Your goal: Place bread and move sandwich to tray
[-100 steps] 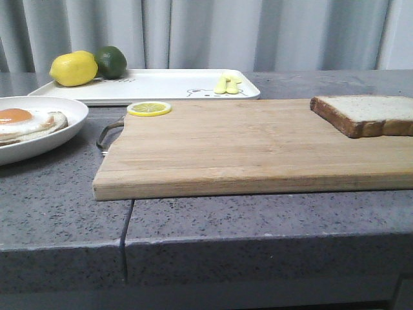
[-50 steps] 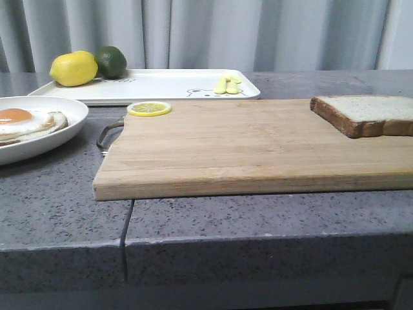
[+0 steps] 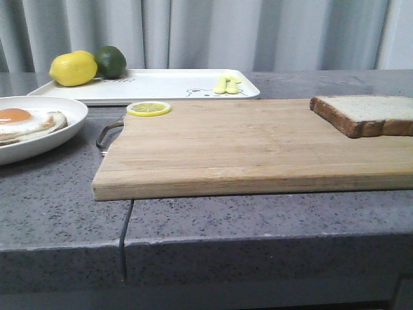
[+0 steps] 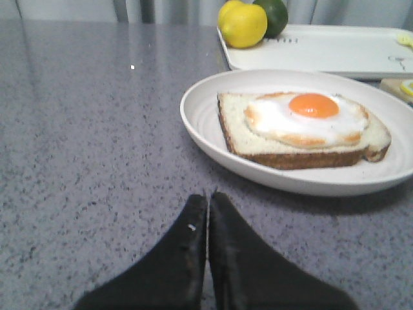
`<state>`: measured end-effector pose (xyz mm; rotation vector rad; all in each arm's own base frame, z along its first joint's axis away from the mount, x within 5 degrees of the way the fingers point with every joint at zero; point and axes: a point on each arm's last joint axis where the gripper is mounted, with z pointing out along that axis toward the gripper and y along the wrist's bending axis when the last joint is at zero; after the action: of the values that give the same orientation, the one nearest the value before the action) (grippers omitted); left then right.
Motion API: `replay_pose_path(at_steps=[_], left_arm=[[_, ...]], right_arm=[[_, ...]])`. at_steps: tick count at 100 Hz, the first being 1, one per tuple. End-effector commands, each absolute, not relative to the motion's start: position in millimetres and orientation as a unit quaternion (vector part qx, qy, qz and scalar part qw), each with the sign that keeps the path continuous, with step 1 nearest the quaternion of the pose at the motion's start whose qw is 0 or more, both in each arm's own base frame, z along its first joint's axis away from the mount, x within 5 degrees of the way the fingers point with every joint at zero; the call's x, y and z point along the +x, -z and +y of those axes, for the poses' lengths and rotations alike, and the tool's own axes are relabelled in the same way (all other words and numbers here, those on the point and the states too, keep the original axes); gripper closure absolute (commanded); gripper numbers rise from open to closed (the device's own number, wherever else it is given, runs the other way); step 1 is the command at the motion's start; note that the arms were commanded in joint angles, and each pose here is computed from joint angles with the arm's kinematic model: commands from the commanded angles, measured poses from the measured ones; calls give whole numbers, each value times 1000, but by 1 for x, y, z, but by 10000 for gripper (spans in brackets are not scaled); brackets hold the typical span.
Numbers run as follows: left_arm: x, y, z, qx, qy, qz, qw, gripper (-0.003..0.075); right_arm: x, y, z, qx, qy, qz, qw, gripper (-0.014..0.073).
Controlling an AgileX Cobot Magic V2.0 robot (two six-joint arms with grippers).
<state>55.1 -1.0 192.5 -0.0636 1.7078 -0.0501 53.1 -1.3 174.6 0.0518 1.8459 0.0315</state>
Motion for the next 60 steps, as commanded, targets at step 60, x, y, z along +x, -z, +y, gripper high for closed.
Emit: replay_pose_path(at_steps=[60], left_arm=[[51, -225, 4, -45, 12, 615, 787, 740]], right_arm=[[55, -205, 1, 10, -23, 678, 735, 655]])
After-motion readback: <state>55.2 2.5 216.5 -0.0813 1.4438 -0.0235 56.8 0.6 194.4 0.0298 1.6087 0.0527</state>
